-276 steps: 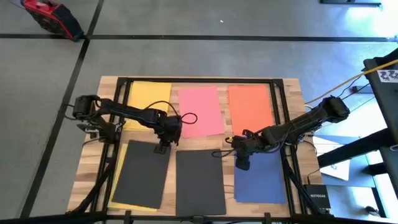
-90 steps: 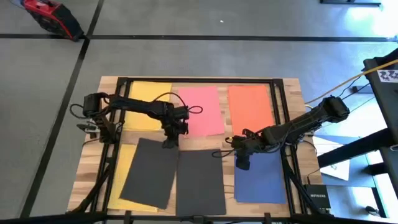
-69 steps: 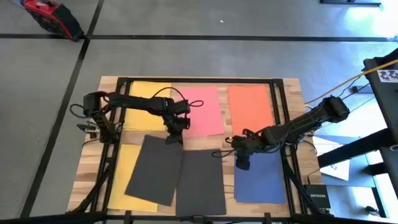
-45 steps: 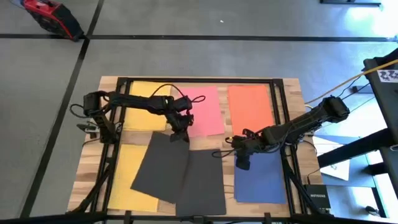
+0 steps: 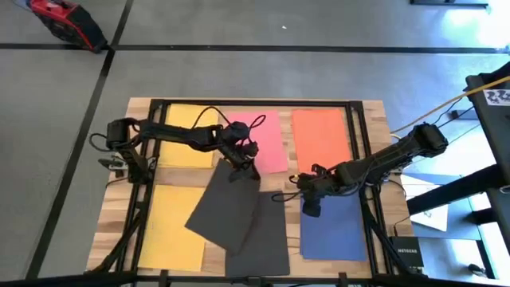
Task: Organize paper
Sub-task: Stack the black paper on the top of the black paper
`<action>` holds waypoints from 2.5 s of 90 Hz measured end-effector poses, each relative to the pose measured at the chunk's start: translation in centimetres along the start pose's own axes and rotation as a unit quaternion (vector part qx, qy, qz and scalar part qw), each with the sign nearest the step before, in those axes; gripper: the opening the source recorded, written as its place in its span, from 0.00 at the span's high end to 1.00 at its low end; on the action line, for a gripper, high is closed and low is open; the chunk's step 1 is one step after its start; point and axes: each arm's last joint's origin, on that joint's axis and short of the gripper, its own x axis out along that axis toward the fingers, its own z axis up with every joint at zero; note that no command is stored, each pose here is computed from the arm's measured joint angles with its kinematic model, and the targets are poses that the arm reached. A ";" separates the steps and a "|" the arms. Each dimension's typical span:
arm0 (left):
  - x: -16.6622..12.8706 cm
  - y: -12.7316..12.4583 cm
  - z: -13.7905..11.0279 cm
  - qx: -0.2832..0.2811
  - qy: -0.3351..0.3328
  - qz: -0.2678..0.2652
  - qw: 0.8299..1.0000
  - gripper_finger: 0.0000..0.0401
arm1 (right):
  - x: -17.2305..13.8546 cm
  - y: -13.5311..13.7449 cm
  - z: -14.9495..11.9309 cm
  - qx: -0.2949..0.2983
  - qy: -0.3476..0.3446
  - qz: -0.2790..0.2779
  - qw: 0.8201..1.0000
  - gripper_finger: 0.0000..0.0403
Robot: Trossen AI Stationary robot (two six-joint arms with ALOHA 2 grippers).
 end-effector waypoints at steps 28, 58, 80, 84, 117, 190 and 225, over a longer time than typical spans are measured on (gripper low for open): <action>-0.9 1.7 0.3 -0.016 -0.023 0.091 0.995 1.00 | 0.0 0.4 0.5 0.010 -0.027 0.018 0.999 0.70; -1.2 2.0 1.2 0.001 -0.068 0.091 0.993 1.00 | 0.5 1.8 4.0 0.150 -0.256 0.002 0.955 0.70; -1.2 2.0 1.6 0.018 -0.085 0.097 0.992 1.00 | 2.5 2.2 5.6 0.192 -0.312 0.007 0.930 0.70; -1.2 2.0 1.6 0.023 -0.084 0.098 0.991 1.00 | 2.7 2.4 5.8 0.195 -0.318 0.013 0.928 0.70; -1.2 2.0 1.5 0.027 -0.079 0.100 0.991 1.00 | 4.6 2.6 5.2 0.203 -0.273 0.016 0.940 0.70; -1.2 -1.1 -9.3 0.005 0.384 0.344 0.857 1.00 | 5.8 1.4 2.8 0.039 -0.136 -0.070 0.987 0.97; 0.1 -2.1 -10.7 -0.043 0.347 0.336 0.875 1.00 | 5.8 1.4 2.8 0.040 -0.137 -0.072 0.987 0.99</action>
